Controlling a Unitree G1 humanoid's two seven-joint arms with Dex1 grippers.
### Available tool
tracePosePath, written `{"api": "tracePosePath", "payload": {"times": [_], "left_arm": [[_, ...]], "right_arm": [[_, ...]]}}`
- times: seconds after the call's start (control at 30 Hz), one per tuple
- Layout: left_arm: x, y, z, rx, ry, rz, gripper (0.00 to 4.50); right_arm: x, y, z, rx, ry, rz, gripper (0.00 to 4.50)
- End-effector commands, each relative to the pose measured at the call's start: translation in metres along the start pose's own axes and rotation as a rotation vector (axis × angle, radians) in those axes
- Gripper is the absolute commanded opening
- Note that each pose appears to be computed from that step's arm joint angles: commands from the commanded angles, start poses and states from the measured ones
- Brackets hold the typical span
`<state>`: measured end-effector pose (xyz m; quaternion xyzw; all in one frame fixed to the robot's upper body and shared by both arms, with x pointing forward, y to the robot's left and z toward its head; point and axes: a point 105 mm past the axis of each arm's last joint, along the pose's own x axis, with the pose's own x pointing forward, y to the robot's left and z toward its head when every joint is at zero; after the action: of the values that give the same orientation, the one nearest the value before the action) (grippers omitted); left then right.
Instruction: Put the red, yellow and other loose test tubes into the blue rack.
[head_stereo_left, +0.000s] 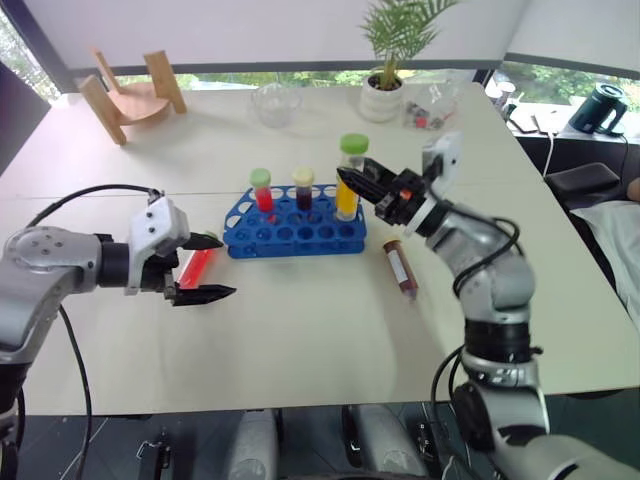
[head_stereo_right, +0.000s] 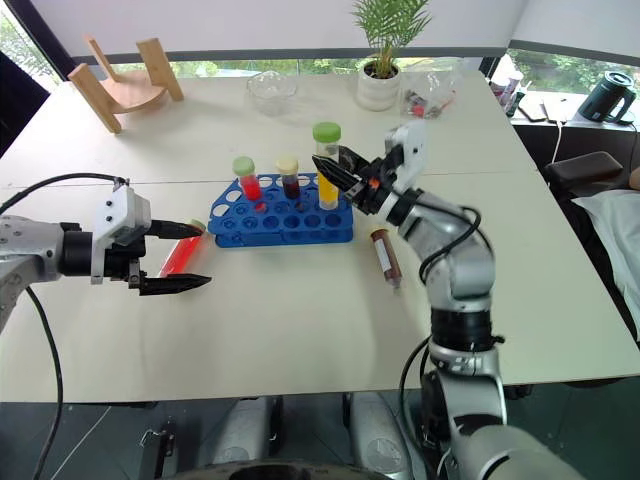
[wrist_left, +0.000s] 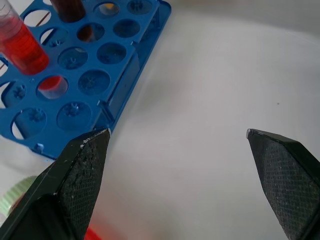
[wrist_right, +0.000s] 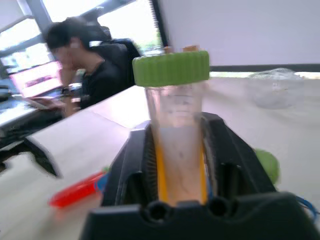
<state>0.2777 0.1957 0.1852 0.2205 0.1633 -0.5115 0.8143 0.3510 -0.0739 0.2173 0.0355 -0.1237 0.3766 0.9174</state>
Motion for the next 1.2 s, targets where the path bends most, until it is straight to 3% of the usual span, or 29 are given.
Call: {"api": "tracePosePath", "payload": {"times": [0.03, 0.63, 1.2], "left_arm": [[-0.005, 0.005, 0.013, 0.04, 0.002, 0.002, 4.5], [-0.001, 0.005, 0.015, 0.049, 0.02, -0.009, 4.5], [0.006, 0.007, 0.017, 0.055, 0.005, -0.012, 4.5]], "right_arm": [[0.004, 0.004, 0.002, -0.097, -0.092, -0.114, 0.81], [-0.004, 0.004, -0.05, -0.123, 0.037, -0.123, 0.81], [-0.012, -0.005, -0.055, -0.161, 0.032, -0.166, 0.81]]}}
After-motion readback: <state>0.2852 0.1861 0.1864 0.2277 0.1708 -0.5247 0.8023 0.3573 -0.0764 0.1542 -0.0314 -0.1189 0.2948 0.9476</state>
